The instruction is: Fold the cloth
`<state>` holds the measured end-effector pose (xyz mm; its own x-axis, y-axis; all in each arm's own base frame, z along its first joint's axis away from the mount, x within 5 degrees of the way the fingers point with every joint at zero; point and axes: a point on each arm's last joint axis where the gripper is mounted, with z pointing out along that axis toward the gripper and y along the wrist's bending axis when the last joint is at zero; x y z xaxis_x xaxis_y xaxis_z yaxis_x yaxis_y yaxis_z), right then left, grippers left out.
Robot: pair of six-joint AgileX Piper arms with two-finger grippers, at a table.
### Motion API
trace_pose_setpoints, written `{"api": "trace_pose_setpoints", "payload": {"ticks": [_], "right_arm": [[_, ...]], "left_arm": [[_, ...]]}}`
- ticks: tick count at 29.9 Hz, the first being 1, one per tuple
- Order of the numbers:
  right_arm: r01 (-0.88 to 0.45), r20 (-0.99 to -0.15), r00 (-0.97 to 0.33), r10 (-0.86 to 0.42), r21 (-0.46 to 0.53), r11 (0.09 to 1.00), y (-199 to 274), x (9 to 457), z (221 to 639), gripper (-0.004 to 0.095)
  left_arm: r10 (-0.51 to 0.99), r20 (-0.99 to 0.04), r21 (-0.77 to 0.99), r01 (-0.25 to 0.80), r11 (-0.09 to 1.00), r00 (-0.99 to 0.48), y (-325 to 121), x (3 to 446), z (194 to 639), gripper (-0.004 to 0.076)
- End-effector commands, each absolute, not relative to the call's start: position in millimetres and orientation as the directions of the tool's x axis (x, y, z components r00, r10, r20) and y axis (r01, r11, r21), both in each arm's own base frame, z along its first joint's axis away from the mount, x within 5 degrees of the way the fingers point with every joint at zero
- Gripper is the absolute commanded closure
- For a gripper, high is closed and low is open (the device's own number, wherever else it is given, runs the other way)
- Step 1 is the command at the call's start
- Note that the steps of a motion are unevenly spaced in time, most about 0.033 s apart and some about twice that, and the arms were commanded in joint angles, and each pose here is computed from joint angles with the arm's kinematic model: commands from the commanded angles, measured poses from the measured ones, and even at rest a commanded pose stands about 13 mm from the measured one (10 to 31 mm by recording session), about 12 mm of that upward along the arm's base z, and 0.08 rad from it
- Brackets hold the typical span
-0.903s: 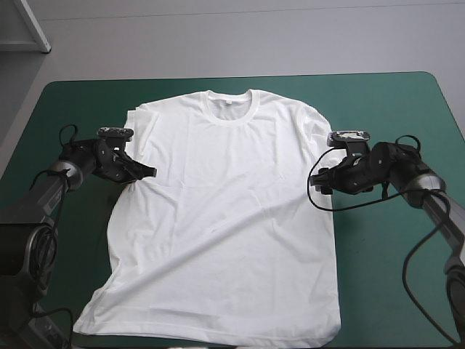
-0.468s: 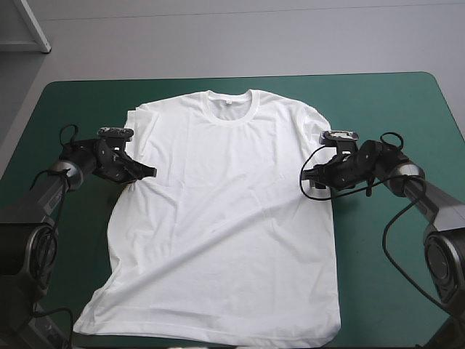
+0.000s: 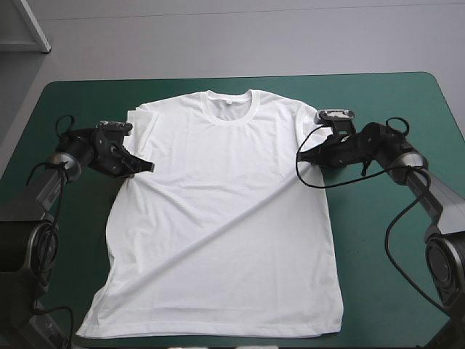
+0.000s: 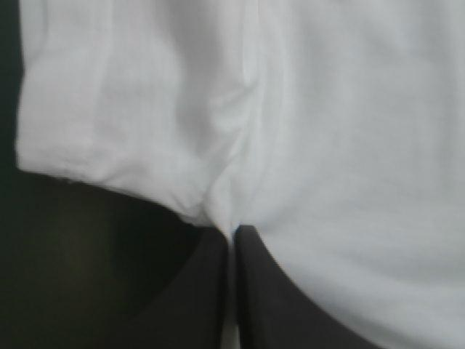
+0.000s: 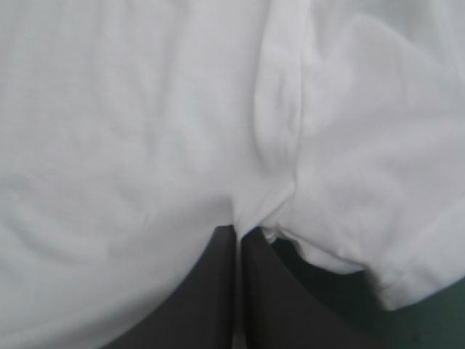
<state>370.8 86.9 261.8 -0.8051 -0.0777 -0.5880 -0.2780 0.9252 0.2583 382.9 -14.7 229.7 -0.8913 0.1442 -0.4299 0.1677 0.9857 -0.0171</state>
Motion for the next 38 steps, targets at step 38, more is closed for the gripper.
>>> {"api": "trace_pose_setpoints", "payload": {"ticks": [38], "right_arm": [[-0.277,-0.976,0.209,0.059,-0.002,0.961,65,340,579,0.0925]], "left_arm": [[0.158,-0.986,0.150,0.129,0.980,-0.055,-16,337,578,0.0703]]}}
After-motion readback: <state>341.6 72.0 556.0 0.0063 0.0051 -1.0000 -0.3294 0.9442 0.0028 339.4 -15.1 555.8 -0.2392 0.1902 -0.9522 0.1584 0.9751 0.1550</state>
